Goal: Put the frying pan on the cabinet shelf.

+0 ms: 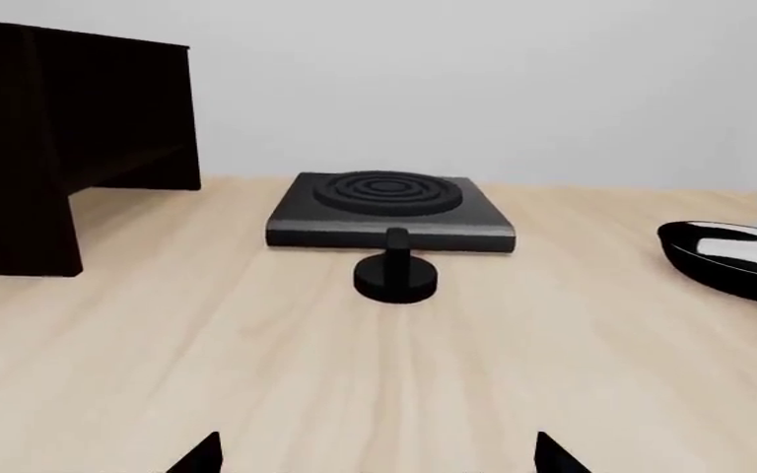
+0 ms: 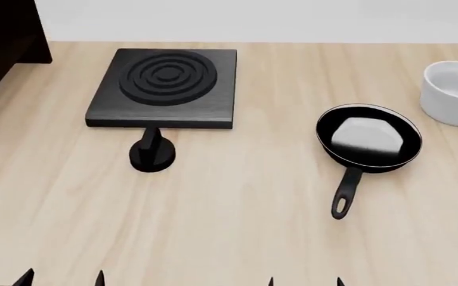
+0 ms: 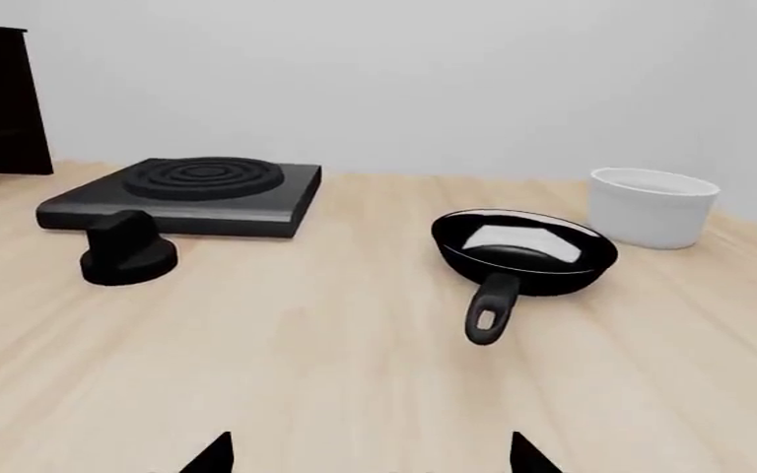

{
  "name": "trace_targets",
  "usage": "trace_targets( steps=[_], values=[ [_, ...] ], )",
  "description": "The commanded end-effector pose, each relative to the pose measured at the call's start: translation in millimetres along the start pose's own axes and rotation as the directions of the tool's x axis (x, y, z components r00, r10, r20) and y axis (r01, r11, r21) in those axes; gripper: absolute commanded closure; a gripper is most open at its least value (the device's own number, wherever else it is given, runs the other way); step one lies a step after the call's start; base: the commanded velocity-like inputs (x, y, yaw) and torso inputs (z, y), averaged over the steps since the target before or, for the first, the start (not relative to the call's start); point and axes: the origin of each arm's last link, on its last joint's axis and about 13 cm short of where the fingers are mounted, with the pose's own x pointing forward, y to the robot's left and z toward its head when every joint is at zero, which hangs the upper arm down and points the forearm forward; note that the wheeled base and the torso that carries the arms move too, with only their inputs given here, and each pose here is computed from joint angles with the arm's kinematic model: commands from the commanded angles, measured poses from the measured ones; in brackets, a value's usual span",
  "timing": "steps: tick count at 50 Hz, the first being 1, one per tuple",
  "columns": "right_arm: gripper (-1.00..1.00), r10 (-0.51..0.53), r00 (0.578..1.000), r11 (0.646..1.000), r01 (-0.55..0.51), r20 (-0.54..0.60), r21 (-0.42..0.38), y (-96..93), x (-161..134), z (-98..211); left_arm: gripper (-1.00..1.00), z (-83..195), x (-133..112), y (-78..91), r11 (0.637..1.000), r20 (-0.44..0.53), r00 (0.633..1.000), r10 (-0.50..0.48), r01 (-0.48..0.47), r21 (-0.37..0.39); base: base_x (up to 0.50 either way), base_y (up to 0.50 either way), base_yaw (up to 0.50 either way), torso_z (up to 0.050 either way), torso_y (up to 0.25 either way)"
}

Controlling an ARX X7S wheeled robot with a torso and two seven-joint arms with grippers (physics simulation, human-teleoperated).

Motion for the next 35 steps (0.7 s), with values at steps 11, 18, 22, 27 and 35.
trace_targets(
  steps=[11,18,22,27,35],
  values=[
    [-1.00,-0.007,1.000,1.000,0.007,-0.003,-0.011,-0.9,0.7,-0.9,-1.00,1.3,-0.6,-0.5,1.000,-0.008,1.000,-0.006,0.006,-0.003,0.08,0.17,0.00,0.000,0.000],
    [-1.00,-0.027,1.000,0.999,0.027,-0.002,-0.019,-2.6,0.8,-0.3,-1.00,1.1,-0.8,-0.1,1.000,-0.009,1.000,-0.005,0.005,-0.005,0.14,0.18,0.00,0.000,0.000],
    [-1.00,-0.024,1.000,0.999,0.024,0.000,-0.025,-1.9,0.0,0.3,-1.00,0.8,-0.5,-0.3,1.000,-0.009,1.000,-0.007,0.007,-0.002,0.17,0.19,0.00,0.000,0.000],
    [-1.00,-0.024,1.000,0.999,0.024,0.006,-0.021,-2.2,-0.4,0.8,-1.00,-0.9,0.4,0.3,1.000,-0.009,1.000,-0.006,0.006,-0.003,0.26,0.18,0.00,0.000,0.000],
    [-1.00,-0.016,1.000,1.000,0.017,0.012,-0.026,-1.8,-0.6,0.9,-1.00,1.0,-0.4,-0.2,1.000,-0.008,1.000,-0.007,0.007,0.000,0.33,0.17,0.00,0.000,0.000]
  ],
)
